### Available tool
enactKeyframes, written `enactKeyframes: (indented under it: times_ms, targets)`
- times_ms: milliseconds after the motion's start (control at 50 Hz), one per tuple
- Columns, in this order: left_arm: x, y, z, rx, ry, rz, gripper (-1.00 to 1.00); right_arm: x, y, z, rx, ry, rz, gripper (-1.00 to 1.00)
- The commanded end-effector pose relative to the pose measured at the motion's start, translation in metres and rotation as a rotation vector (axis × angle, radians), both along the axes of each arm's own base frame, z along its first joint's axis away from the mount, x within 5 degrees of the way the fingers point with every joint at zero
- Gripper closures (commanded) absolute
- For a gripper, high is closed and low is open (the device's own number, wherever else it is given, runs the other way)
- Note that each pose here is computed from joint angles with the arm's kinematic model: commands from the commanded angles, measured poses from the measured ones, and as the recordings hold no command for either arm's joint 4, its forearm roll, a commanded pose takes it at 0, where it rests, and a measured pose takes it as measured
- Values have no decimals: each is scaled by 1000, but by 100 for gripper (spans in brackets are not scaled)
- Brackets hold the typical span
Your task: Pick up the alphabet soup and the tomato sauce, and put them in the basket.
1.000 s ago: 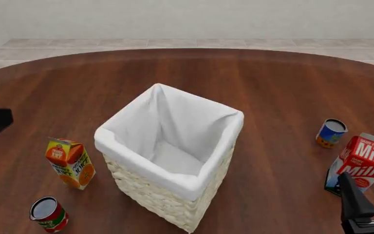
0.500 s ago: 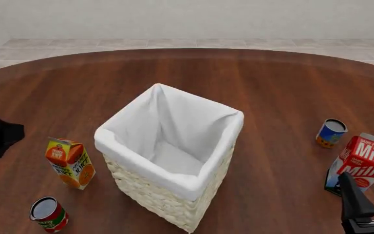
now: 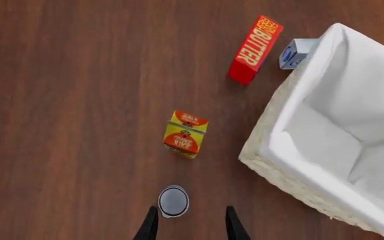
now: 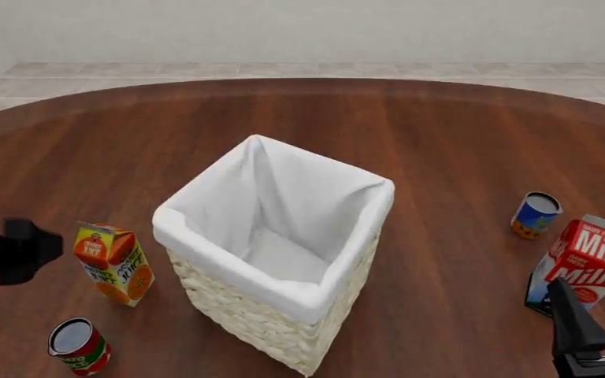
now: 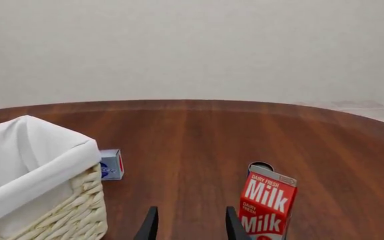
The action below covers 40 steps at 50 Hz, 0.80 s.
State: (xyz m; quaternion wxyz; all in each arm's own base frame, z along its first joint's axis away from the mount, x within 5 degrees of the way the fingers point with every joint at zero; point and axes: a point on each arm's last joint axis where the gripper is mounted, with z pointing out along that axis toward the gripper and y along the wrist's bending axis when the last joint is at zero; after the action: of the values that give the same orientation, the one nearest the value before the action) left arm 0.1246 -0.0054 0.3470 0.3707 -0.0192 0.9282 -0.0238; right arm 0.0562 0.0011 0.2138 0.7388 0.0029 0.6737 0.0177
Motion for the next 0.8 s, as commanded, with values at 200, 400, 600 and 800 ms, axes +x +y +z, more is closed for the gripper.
enactKeyframes:
  times_ms: [200, 400, 600, 800]
  targets:
    - [1, 3, -25, 4, 73, 23, -100, 0, 0, 0, 3, -1, -1, -100]
    - [7, 10, -37, 38, 98, 34, -100, 0, 0, 0, 5, -1, -3, -100]
    - [10, 11, -51, 47, 126, 31, -100, 0, 0, 0, 7, 1, -4, -100]
    - [11, 6, -66, 27, 142, 20, -100, 0, 0, 0, 8, -1, -5, -100]
